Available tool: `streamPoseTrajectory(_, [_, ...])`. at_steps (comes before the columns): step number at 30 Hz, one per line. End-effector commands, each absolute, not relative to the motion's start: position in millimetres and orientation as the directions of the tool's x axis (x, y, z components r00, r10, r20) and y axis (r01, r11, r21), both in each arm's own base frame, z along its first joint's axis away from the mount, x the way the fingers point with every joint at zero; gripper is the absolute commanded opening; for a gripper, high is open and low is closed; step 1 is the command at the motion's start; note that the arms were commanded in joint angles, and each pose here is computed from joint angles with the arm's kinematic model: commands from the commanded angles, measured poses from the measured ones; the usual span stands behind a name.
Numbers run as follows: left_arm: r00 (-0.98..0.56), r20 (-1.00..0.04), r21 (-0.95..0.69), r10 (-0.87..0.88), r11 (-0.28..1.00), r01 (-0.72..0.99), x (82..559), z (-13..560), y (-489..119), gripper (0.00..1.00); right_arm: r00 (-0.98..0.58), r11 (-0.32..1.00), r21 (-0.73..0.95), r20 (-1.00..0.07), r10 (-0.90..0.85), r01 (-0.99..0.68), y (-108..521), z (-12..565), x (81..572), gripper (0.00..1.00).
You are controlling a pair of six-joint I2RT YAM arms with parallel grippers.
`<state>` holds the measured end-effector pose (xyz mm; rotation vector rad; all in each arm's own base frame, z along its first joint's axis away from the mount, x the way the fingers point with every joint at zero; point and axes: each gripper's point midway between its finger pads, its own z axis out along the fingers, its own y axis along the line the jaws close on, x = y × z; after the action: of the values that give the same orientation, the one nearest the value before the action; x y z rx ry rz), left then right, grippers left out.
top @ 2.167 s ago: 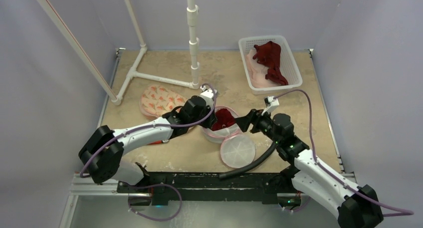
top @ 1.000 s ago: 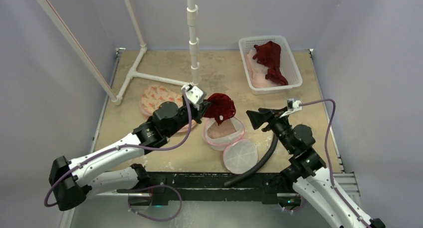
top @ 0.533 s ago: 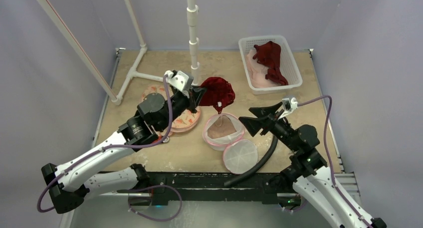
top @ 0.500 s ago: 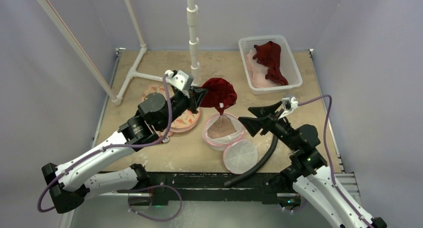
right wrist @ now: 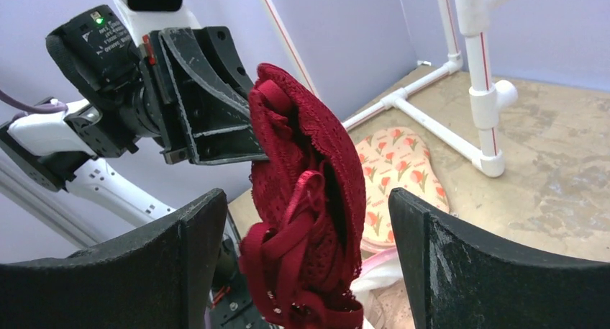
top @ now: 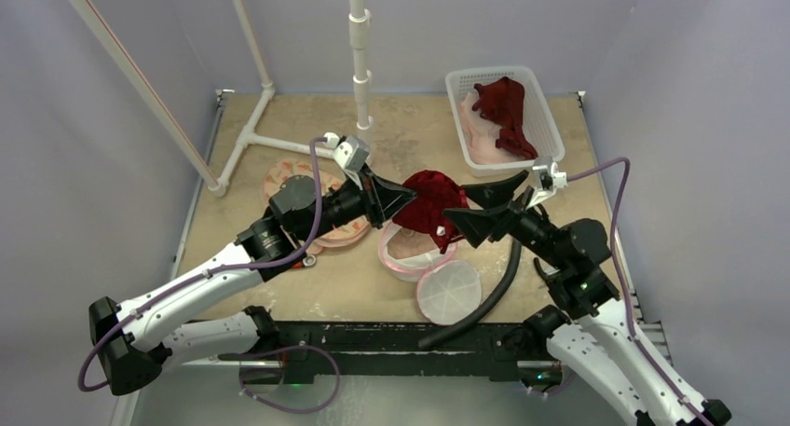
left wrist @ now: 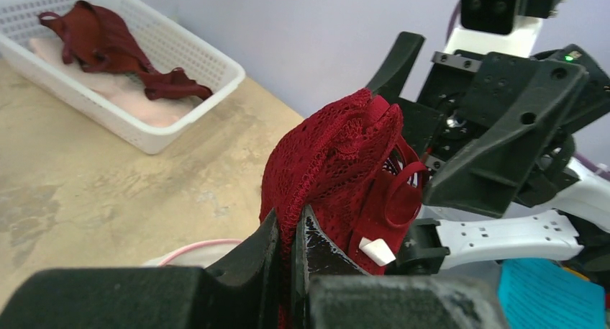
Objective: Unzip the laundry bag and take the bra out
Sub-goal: Pick up the bra from the laundry bag.
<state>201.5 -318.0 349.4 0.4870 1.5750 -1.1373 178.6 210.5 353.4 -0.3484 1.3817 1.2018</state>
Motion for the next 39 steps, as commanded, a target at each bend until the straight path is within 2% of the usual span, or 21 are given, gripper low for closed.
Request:
streamPoseTrajectory(1, [-0.330,-0.888,-0.434,-0.320,0.349,0.831,187.1,372.7,-321.0,0.00,-0.257,0.383,0.426,-0.871,0.419,-0.819,216.4,363.4,174.8,0.85])
streamPoseTrajectory(8, [-0.328,-0.885,-0.435,-0.331,0.336,0.835,186.2,376.9,-322.0,0.00,-0.280,0.279,0.390,-0.889,0.362,-0.878,229.2,364.3,158.3,0.73])
streamPoseTrajectory(11, [-0.326,-0.885,-0.435,-0.332,0.340,0.834,188.3,376.4,-323.1,0.00,-0.301,0.267,0.402,-0.887,0.350,-0.876,231.2,360.2,157.0,0.60])
streamPoseTrajectory(18, [-0.330,-0.884,-0.443,-0.331,0.364,0.819,193.1,369.7,-322.5,0.00,-0.313,0.282,0.415,-0.886,0.343,-0.865,231.7,355.2,161.3,0.27])
streamPoseTrajectory(21, [-0.324,-0.888,-0.441,-0.326,0.405,0.801,198.9,364.2,-318.9,0.00,-0.314,0.301,0.421,-0.885,0.345,-0.856,231.3,353.6,165.6,0.01])
streamPoseTrajectory(30, [-0.312,-0.892,-0.442,-0.328,0.481,0.757,207.4,356.0,-306.1,0.16,-0.293,0.348,0.413,-0.891,0.348,-0.841,228.5,357.5,174.8,0.00])
streamPoseTrajectory(31, [-0.312,-0.891,-0.443,-0.329,0.487,0.753,208.1,354.6,-305.2,0.21,-0.290,0.353,0.412,-0.891,0.350,-0.840,228.1,358.8,175.7,0.00])
streamPoseTrajectory(34, [-0.317,-0.886,-0.455,-0.338,0.508,0.731,211.4,352.3,-301.6,0.46,-0.276,0.377,0.414,-0.888,0.368,-0.829,224.8,363.7,179.8,0.00])
streamPoseTrajectory(35, [-0.318,-0.885,-0.459,-0.340,0.519,0.722,213.1,351.4,-299.9,0.51,-0.269,0.389,0.414,-0.887,0.376,-0.823,222.9,365.6,181.4,0.00])
streamPoseTrajectory(36, [-0.321,-0.883,-0.463,-0.343,0.521,0.717,212.9,351.9,-299.0,0.55,-0.260,0.404,0.414,-0.886,0.383,-0.816,221.0,367.9,183.6,0.00])
streamPoseTrajectory(39, [-0.310,-0.875,-0.479,-0.372,0.574,0.664,220.6,352.6,-286.1,0.60,-0.229,0.467,0.421,-0.881,0.413,-0.778,211.8,375.0,193.9,0.00])
